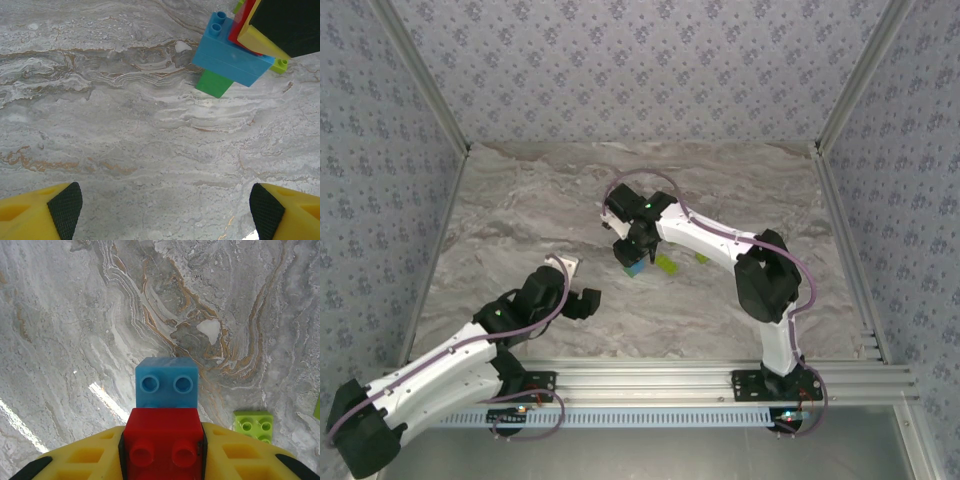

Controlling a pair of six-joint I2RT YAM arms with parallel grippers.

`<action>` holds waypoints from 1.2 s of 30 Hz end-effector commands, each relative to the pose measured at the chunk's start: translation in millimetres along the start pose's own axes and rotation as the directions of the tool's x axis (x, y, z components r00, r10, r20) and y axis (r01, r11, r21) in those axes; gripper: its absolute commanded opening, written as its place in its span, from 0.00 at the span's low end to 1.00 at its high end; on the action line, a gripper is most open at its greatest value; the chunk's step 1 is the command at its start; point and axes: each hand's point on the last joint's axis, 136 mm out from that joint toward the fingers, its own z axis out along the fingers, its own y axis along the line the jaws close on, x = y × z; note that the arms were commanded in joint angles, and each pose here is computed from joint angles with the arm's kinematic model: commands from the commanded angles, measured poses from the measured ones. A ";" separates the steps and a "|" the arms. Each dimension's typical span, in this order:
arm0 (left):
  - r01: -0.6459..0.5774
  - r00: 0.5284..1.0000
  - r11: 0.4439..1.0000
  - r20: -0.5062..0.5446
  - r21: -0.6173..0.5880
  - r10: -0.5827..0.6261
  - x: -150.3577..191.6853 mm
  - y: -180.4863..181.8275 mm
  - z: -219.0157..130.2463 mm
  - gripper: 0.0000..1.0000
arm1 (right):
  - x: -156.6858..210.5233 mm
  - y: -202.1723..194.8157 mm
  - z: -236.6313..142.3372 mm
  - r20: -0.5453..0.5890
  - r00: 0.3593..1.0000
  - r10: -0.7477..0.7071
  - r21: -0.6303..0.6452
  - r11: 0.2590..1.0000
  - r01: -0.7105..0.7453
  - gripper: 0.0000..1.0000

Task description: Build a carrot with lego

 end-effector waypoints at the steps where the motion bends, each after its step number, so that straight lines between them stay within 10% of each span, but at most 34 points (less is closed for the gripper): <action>1: -0.015 0.999 0.999 0.034 0.034 0.014 -11.5 -8.8 -3.3 0.89 | 22.0 6.2 22.9 -0.110 0.994 0.000 -0.015 1.000 -0.002 0.38; 36: -0.015 0.999 0.999 0.039 0.034 0.014 -12.1 -8.5 -4.4 0.89 | 65.1 12.1 61.1 -0.309 0.951 -0.034 -0.018 0.999 0.030 0.38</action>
